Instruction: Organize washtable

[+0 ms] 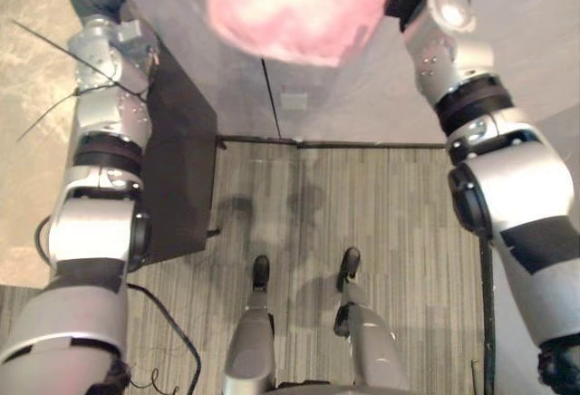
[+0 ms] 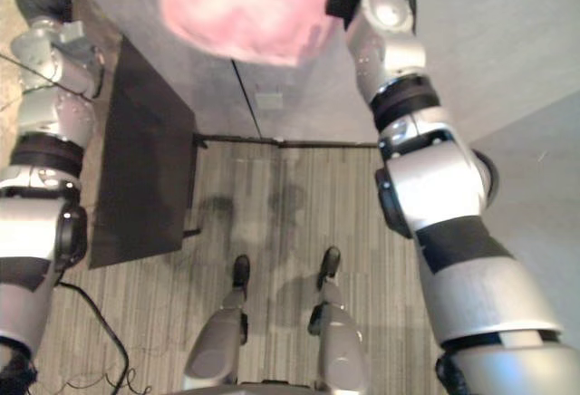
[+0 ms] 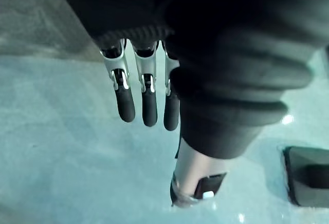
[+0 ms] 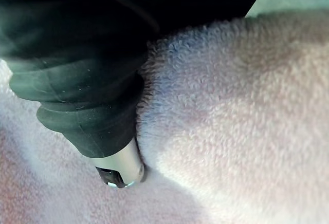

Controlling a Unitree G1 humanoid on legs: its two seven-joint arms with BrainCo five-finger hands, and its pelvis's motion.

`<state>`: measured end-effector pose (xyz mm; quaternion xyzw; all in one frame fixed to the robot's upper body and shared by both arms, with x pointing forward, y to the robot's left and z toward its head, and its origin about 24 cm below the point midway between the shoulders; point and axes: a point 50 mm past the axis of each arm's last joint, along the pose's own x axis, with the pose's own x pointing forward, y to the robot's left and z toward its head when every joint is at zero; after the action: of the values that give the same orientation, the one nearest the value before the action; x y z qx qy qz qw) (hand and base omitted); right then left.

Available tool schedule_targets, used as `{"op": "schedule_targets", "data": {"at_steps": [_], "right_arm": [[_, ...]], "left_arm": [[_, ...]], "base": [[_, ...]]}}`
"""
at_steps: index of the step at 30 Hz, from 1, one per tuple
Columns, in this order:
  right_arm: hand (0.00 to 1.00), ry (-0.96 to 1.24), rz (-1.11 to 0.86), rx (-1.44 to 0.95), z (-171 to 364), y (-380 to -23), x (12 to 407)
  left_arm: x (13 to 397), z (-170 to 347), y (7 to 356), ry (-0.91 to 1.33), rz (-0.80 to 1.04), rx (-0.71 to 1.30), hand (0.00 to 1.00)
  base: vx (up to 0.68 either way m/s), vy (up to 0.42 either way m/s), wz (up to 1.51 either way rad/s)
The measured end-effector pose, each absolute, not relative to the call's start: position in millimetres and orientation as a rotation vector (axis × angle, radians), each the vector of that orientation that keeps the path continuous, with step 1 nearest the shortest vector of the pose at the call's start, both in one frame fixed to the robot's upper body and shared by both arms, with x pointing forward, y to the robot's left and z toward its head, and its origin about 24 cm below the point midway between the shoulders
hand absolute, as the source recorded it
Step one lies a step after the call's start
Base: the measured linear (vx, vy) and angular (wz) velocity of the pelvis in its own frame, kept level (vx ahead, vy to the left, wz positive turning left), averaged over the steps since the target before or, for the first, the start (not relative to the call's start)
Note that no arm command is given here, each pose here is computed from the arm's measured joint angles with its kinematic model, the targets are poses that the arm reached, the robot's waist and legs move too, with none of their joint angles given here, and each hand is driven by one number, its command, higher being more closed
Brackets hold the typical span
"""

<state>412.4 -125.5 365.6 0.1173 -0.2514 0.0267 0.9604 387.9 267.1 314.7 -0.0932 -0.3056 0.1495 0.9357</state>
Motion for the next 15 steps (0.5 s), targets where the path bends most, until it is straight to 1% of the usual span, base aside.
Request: {"op": "schedule_targets", "data": {"at_steps": [6,15], "right_arm": [[0.0,-0.507,0.048,0.254,364.8,-129.4,412.8],[0.0,-0.473,0.03,0.251,349.8,-135.8,416.8]], "left_arm": [[388.7,302.8,270.9,-0.594,0.316,-0.195,0.0],[388.8,288.2,276.0,-0.56,0.331,-0.207,0.0]], "base": [[0.0,0.0,-0.02],[0.0,0.007,0.0]]}}
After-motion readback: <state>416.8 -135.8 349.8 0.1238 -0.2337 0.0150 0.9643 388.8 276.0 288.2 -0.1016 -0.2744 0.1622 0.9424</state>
